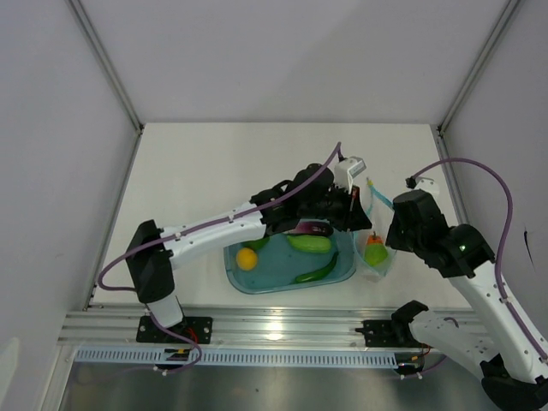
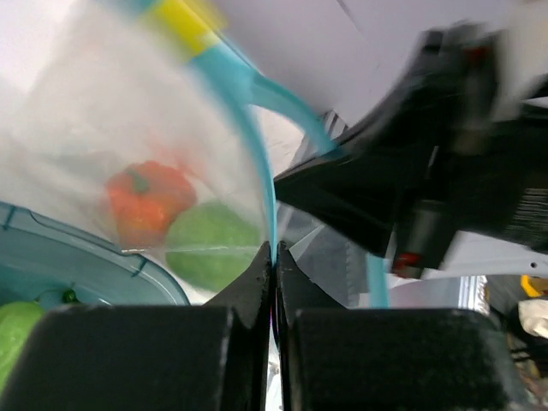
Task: Place the food in the zip-top bag and seal the zipper
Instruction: Adjust the zipper food storage bag at the center of the board.
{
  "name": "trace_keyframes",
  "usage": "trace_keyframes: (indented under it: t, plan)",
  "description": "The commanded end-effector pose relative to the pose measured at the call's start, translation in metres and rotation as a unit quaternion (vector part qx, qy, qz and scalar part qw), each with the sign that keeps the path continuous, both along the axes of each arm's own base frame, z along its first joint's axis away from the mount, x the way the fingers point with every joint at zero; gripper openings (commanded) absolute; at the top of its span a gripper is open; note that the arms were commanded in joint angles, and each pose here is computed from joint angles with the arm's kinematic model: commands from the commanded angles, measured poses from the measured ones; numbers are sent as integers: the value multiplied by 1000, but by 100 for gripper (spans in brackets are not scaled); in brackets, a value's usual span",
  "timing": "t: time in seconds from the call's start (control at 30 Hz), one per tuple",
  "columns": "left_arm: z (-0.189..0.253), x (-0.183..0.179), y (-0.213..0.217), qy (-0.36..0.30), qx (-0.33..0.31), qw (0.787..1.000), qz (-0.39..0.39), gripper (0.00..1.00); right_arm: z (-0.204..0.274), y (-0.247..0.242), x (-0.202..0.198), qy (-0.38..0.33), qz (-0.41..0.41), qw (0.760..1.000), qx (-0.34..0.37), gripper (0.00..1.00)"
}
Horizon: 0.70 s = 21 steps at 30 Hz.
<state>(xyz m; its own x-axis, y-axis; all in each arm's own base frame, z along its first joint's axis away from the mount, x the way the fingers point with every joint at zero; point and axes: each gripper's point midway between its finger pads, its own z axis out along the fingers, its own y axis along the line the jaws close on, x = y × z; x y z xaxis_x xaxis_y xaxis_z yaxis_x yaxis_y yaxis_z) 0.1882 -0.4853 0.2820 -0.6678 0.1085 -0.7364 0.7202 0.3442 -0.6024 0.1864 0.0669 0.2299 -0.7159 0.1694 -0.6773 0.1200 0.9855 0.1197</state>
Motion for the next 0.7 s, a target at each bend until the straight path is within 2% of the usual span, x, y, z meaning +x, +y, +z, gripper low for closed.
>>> trace_keyframes:
  t: [0.0, 0.07, 0.17, 0.3, 0.37, 0.4, 0.47, 0.5, 0.53, 0.6, 0.67]
  plan:
    - [-62, -6, -3, 85, 61, 994, -4, 1, 22, -9, 7, -41, -27, 999, 1, 0]
    - [-92, -9, -4, 115, 91, 989, -6, 1, 27, -14, 6, -51, -39, 998, -1, 0]
    - [-106, -15, 1, 127, 89, 988, -8, 1, 31, -24, 5, -62, -59, 996, -12, 0]
    - [-93, -12, 7, 109, 74, 991, 4, 1, 12, -29, 4, -30, -66, 997, -35, 0]
    - [-82, -10, 9, 100, 67, 993, 5, 7, 4, -28, 4, -17, -66, 997, -42, 0]
    - [-75, -9, 13, 90, 67, 994, 10, 20, -1, -27, 3, -8, -63, 997, -43, 0]
    - [-69, -8, 20, 79, 70, 994, 19, 32, -4, -23, 4, -4, -57, 998, -39, 0]
    - [-59, -8, 27, 66, 65, 995, 24, 42, -6, -22, 4, 0, -53, 998, -38, 0]
    - [-58, -4, 36, 58, 75, 995, 43, 68, -8, -21, 4, 5, -52, 998, -38, 0]
    - [-44, -5, 53, 37, 73, 995, 59, 91, -10, -20, 4, 10, -47, 998, -39, 0]
    - [-39, 0, 72, 20, 87, 992, 94, 99, -13, -18, 4, 14, -44, 998, -37, 0]
